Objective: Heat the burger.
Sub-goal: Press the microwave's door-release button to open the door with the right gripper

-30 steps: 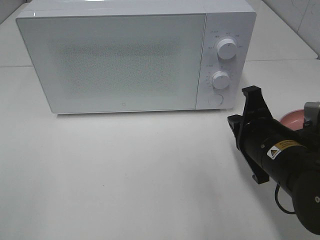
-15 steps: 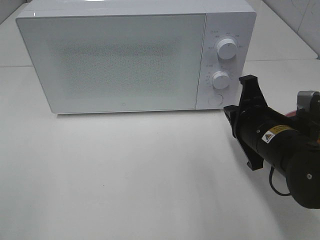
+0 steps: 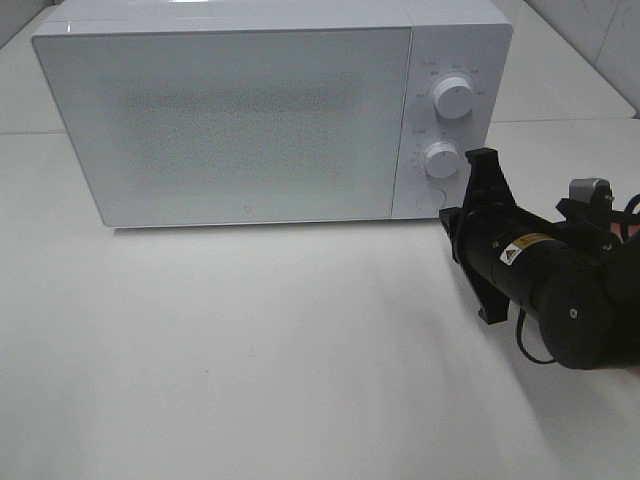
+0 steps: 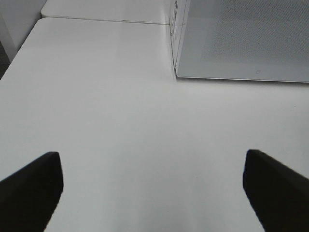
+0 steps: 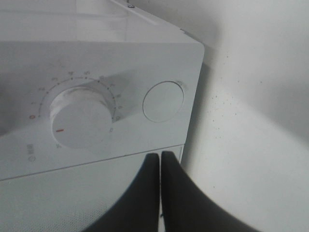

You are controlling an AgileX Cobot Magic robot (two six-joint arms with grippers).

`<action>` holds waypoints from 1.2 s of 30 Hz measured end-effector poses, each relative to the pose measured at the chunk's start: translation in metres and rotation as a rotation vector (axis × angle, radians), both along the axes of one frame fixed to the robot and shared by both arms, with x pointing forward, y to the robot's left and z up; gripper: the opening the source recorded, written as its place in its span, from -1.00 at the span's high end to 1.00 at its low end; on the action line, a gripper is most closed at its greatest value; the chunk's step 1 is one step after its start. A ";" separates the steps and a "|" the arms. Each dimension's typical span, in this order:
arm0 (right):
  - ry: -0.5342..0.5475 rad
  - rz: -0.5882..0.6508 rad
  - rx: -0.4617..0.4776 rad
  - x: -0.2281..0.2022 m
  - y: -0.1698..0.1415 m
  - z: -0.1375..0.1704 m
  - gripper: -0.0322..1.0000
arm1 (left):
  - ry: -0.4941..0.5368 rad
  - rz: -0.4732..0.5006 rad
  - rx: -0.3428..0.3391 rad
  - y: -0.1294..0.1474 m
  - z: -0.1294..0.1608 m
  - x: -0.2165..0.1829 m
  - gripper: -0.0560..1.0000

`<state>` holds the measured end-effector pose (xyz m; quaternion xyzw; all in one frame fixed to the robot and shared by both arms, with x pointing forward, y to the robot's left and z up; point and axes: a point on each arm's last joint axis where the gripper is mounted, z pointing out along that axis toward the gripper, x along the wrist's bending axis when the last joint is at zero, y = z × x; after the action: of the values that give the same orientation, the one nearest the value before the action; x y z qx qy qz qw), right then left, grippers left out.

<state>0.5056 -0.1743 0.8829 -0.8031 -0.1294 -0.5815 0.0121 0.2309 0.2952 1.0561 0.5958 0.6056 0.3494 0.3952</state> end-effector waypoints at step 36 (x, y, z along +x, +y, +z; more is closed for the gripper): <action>0.044 -0.032 -0.008 0.065 -0.003 -0.030 0.94 | 0.000 0.000 0.000 0.000 0.000 0.000 -0.86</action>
<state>0.5704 -0.1771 0.8534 -0.8178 -0.1187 -0.5631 0.0027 0.2309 0.2952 1.0561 0.5958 0.6056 0.3494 0.3952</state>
